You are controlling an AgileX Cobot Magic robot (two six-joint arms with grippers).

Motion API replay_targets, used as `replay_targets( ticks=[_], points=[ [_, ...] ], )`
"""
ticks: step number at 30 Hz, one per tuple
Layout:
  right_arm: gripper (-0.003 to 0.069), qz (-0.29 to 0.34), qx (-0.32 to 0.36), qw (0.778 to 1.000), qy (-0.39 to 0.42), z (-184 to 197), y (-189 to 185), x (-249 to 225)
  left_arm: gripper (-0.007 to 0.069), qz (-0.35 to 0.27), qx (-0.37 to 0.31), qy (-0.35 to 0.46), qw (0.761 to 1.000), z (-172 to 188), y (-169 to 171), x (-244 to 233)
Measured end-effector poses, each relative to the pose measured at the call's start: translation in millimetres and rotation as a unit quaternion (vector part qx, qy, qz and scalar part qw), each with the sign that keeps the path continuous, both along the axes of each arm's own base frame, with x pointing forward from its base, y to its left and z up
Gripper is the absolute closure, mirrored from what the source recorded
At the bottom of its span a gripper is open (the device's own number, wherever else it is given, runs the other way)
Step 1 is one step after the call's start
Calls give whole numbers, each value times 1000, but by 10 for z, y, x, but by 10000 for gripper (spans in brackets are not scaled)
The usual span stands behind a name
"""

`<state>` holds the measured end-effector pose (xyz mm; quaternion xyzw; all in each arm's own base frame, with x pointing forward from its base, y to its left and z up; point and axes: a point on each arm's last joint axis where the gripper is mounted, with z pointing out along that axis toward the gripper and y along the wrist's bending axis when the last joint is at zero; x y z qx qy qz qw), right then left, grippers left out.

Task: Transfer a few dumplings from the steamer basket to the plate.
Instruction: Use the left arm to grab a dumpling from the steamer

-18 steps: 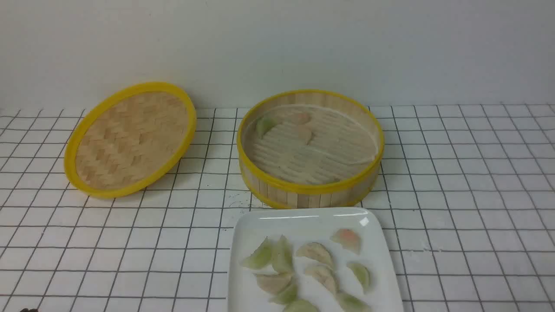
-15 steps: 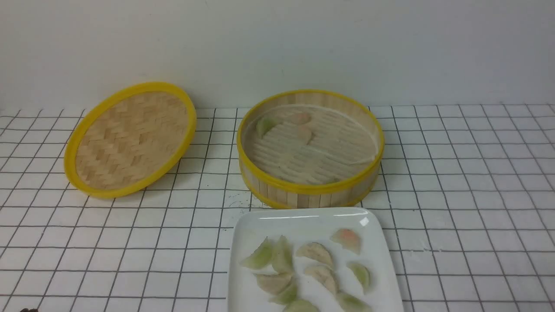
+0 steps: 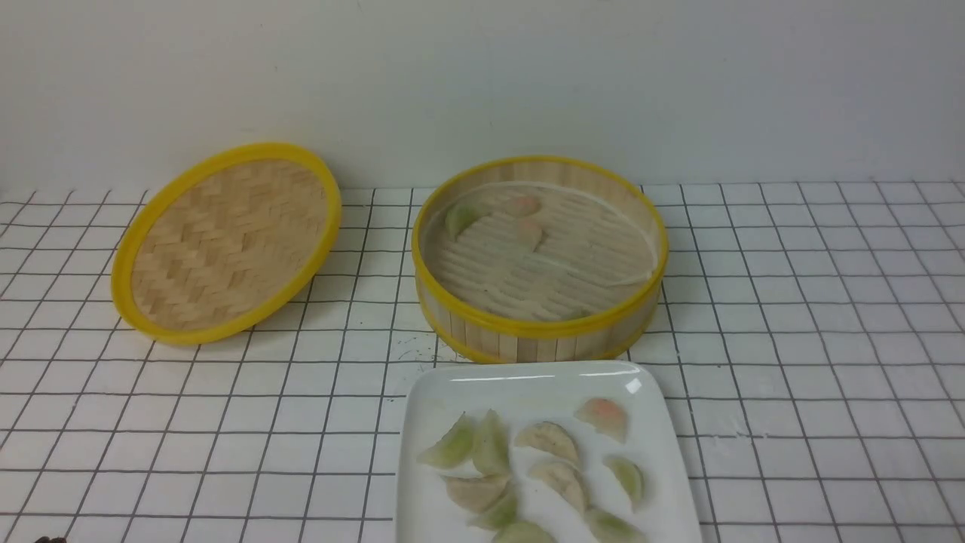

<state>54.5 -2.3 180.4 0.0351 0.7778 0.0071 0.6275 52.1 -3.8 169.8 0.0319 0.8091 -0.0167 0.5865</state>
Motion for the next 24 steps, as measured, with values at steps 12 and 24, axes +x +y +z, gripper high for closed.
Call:
replay_targets(
  ticks=[12,24],
  points=[
    [675,0,0,1000,0,0,0,0,631,9,-89,-51,995,97,-26,26],
    [675,0,0,1000,0,0,0,0,631,43,-305,-307,901,1071,89,7]
  ],
)
